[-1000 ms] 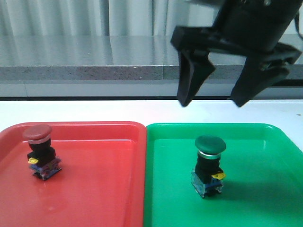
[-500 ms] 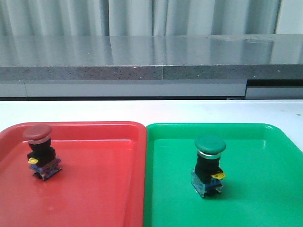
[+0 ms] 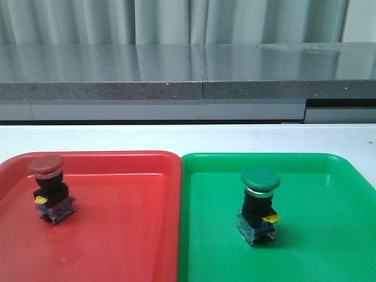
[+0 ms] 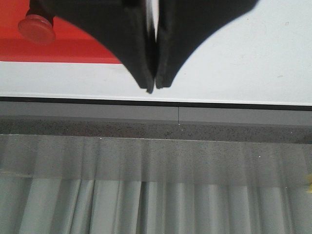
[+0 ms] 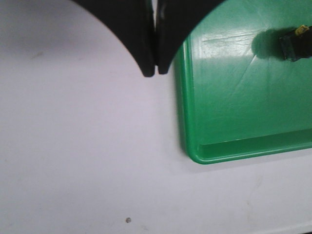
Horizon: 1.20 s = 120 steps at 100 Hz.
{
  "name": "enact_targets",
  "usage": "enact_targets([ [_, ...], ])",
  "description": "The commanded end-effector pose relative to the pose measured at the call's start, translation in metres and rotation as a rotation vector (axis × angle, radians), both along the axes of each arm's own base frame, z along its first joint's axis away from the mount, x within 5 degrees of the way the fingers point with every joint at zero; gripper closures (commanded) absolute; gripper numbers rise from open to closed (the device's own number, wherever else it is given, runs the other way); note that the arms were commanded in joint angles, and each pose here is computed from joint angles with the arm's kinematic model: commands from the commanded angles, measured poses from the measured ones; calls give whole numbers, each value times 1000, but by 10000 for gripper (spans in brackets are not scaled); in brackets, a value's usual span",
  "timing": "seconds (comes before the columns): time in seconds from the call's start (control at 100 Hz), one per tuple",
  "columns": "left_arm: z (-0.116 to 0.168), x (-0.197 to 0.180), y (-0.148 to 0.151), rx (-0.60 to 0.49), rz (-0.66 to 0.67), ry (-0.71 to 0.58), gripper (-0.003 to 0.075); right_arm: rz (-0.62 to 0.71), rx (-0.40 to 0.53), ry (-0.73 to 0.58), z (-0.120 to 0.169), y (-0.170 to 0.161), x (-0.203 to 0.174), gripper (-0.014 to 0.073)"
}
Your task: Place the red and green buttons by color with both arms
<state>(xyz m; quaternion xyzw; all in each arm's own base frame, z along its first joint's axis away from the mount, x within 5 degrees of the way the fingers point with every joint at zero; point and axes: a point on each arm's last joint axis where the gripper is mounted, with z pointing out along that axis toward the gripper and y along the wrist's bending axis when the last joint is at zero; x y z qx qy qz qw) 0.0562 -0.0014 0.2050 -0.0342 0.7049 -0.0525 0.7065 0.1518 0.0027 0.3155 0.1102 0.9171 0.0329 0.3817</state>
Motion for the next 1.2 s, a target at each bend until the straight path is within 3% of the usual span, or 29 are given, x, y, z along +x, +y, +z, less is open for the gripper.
enact_targets([
  [0.0, 6, -2, 0, -6, -2, -101, 741, -25, -2, -122, 3, -5, -12, 656],
  [0.18, 6, -2, 0, -6, -2, -101, 741, -48, -23, -249, -13, -10, -43, 657],
  [0.34, 6, -2, 0, -6, -2, -101, 741, 39, -121, -442, -26, -8, -67, 657],
  [0.54, 6, -2, 0, -6, -2, -101, 741, 139, -223, -587, -53, -2, -91, 657],
  [0.76, 6, -2, 0, -6, -2, -101, 741, 120, -285, -777, -64, -3, -113, 659],
  [0.86, 5, -2, 0, -5, -2, -93, 741, 104, -268, -759, -68, -4, -111, 659],
  [1.01, 5, -2, 0, -5, -2, -99, 741, 51, -152, -765, -75, -5, -108, 659],
  [1.12, 5, -2, 0, -5, -2, -99, 741, 63, -225, -777, -81, -6, -106, 659],
  [1.19, 5, -2, 0, -5, -2, -99, 741, 65, -218, -783, -88, -6, -103, 659],
])
